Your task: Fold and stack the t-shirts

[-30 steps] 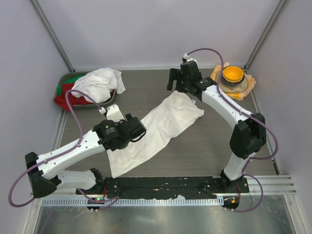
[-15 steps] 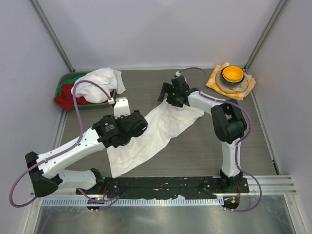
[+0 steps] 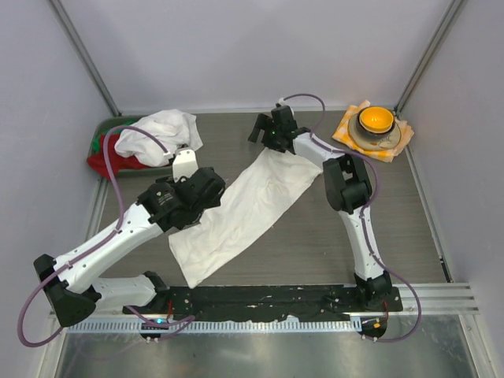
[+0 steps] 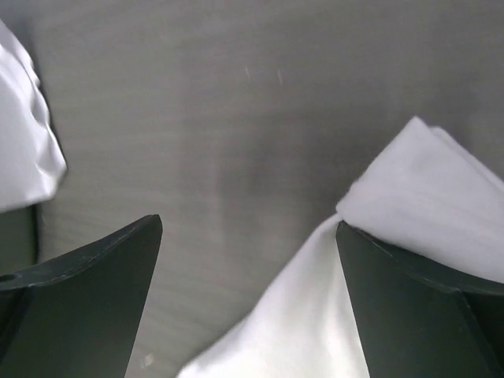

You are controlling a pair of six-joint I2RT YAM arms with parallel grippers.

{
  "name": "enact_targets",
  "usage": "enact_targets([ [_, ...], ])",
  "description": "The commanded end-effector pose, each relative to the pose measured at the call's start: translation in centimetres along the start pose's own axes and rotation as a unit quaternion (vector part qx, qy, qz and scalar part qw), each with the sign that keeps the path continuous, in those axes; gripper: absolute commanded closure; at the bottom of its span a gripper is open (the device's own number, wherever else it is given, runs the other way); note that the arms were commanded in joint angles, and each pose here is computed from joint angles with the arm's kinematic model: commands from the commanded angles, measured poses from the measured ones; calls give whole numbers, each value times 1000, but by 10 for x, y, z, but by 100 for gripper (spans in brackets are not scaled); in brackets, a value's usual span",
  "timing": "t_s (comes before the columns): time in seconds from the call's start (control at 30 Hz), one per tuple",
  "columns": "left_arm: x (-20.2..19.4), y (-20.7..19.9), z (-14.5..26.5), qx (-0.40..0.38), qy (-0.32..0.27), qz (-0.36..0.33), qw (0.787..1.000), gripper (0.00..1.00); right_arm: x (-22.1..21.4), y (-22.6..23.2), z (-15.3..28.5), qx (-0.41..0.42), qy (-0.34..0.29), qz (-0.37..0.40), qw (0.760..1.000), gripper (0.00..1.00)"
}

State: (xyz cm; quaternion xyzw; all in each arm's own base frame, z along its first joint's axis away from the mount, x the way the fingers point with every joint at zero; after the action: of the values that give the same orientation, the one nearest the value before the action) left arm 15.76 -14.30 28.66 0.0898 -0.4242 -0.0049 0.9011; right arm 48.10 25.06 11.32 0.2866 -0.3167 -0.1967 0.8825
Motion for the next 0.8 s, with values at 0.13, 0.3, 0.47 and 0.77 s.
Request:
enact_targets([
  [0.13, 5, 9, -18, 16, 7, 10, 1000, 0, 15, 0, -79, 8, 29, -28, 999, 0],
  [0.3, 4, 1, -29, 4, 20, 17, 1000, 0, 25, 25, -94, 143, 11, -76, 987, 0],
  [0.47, -12, -16, -46, -37, 43, 16, 998, 0, 54, 72, -66, 300, -14, -90, 950, 0],
  [0.77, -55, -32, -69, -92, 86, 23, 992, 0, 118, 136, 143, 340, -179, 49, 922, 0],
])
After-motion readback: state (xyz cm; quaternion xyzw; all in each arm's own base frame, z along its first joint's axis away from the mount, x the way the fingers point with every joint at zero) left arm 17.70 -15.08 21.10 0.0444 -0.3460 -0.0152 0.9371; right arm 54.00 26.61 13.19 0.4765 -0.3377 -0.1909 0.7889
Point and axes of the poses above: each gripper's point midway between its finger pads, its own z axis back along the fingers, its own y axis along the line the jaws close on, x = y × z, the point moved 10 cm from there along z, back along the fingers, and after that the axes turned 14 degrees about -z, right-handed, at the moved point
